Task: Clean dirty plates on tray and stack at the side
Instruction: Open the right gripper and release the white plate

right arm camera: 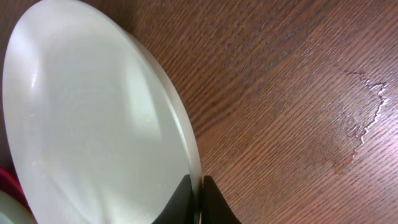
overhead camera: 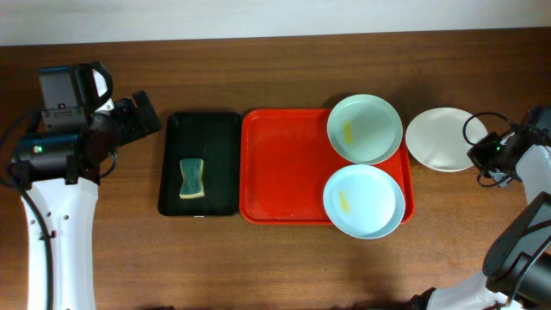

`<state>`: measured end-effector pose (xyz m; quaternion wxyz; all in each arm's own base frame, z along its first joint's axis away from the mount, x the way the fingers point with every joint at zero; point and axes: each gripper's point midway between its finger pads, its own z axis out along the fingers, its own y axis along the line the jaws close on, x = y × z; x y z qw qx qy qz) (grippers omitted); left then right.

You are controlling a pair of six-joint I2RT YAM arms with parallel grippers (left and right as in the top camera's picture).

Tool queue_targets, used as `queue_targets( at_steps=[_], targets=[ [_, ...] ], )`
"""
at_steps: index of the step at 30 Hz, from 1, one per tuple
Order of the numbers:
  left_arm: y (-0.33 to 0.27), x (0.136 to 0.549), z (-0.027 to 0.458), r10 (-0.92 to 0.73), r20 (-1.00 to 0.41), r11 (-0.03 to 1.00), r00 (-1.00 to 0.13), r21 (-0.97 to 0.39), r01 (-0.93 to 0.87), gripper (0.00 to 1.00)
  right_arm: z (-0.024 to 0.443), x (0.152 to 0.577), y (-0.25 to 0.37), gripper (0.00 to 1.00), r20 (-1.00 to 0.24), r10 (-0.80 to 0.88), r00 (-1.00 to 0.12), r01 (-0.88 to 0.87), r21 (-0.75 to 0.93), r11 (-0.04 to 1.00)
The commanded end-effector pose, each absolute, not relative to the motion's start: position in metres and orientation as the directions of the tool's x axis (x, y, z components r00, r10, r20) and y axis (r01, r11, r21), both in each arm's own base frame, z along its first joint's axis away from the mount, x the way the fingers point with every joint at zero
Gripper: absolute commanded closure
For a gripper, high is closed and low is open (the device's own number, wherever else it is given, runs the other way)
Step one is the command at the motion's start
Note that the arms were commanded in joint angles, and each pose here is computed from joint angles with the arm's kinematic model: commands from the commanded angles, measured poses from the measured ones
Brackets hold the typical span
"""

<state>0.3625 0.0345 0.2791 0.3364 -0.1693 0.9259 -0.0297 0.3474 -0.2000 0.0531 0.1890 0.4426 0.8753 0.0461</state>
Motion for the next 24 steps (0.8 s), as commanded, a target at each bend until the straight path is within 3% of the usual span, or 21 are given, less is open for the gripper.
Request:
queue_targets(
  at_steps=[1, 10, 14, 16, 18, 21, 24],
  targets=[
    [0.036, 0.362, 0.278, -0.345, -0.609, 0.937, -0.714, -0.172, -0.305, 0.01, 0.057, 0.351, -0.199, 0.94, -0.312, 0.784, -0.536, 0.752, 0.245, 0.611],
    [0.036, 0.362, 0.278, -0.345, -0.609, 0.937, -0.714, -0.172, -0.305, 0.01, 0.039, 0.352, -0.196, 0.94, -0.276, 0.788, -0.551, 0.755, 0.238, 0.611],
    [0.036, 0.362, 0.278, -0.345, -0.609, 0.937, -0.714, -0.172, -0.305, 0.01, 0.038, 0.352, -0.195, 0.87, -0.274, 0.788, -0.551, 0.754, 0.240, 0.611],
    [0.036, 0.362, 0.278, -0.345, -0.609, 0.937, -0.714, -0.172, -0.305, 0.01, 0.038, 0.353, -0.194, 0.80, -0.274, 0.786, -0.554, 0.752, 0.239, 0.614],
    [0.036, 0.362, 0.278, -0.345, -0.609, 0.937, -0.714, -0.172, -0.305, 0.01, 0.038, 0.354, -0.190, 0.54, -0.269, 0.780, -0.564, 0.745, 0.241, 0.622],
    [0.036, 0.362, 0.278, -0.345, -0.609, 0.937, -0.714, -0.172, -0.305, 0.01, 0.046, 0.358, -0.171, 0.46, -0.240, 0.721, -0.650, 0.658, 0.297, 0.692],
    [0.036, 0.362, 0.278, -0.345, -0.609, 0.937, -0.714, -0.172, -0.305, 0.01, 0.081, 0.362, -0.166, 0.46, -0.240, 0.703, -0.670, 0.636, 0.305, 0.709]
  ],
)
